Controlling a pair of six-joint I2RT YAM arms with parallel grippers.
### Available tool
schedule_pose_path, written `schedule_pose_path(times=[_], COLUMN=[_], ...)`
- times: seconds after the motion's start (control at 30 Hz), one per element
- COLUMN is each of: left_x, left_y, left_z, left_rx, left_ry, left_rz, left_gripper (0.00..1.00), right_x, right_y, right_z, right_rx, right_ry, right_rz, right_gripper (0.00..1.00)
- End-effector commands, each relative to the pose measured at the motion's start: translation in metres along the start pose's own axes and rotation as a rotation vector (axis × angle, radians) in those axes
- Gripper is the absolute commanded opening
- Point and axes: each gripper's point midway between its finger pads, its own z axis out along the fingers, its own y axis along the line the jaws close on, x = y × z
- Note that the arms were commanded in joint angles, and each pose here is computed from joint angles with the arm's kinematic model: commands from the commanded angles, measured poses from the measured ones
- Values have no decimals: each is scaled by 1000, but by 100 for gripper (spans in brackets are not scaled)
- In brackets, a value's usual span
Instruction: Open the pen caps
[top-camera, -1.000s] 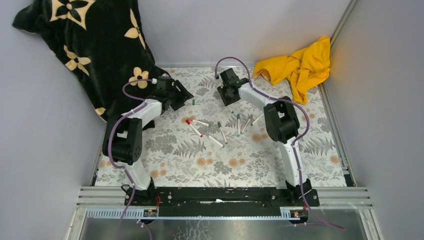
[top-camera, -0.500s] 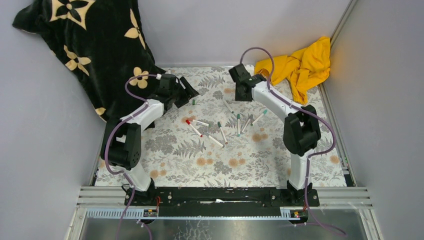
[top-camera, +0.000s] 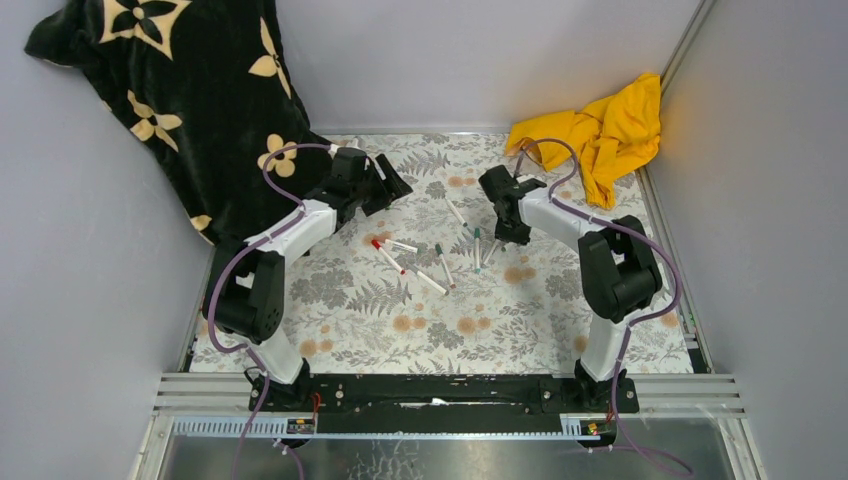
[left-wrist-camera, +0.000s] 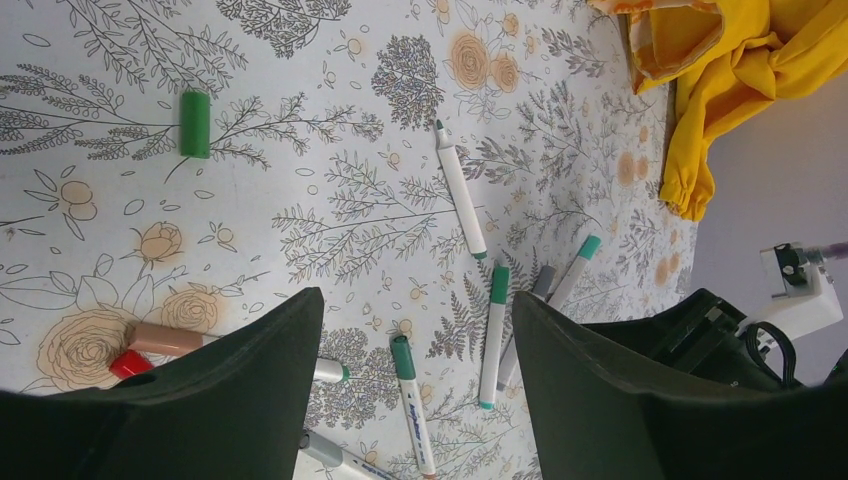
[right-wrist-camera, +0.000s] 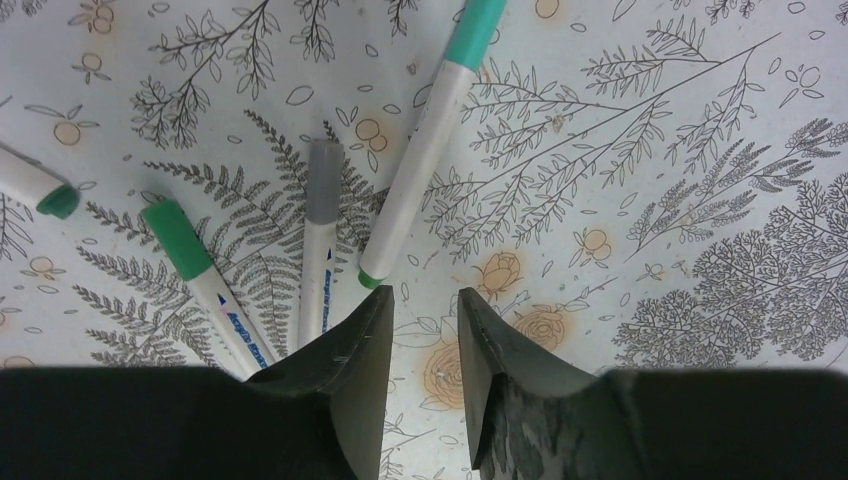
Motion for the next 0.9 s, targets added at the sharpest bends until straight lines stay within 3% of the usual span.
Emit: schedule_pose_path(times=[0.0,0.87], left_x=[-14,-17], left_y=[-15,-14], left_z=[-6,-3], left_rx=[33,25], left_ry=[-45,-57], left_rz=[36,45], left_gripper=[76,76], right_x=[-18,-10], right_y=[2,6], right_z=[-6,53], right_rx=[-26,-29], right_ry=[-48,62], right_rz=[86,101], right_gripper=[37,36])
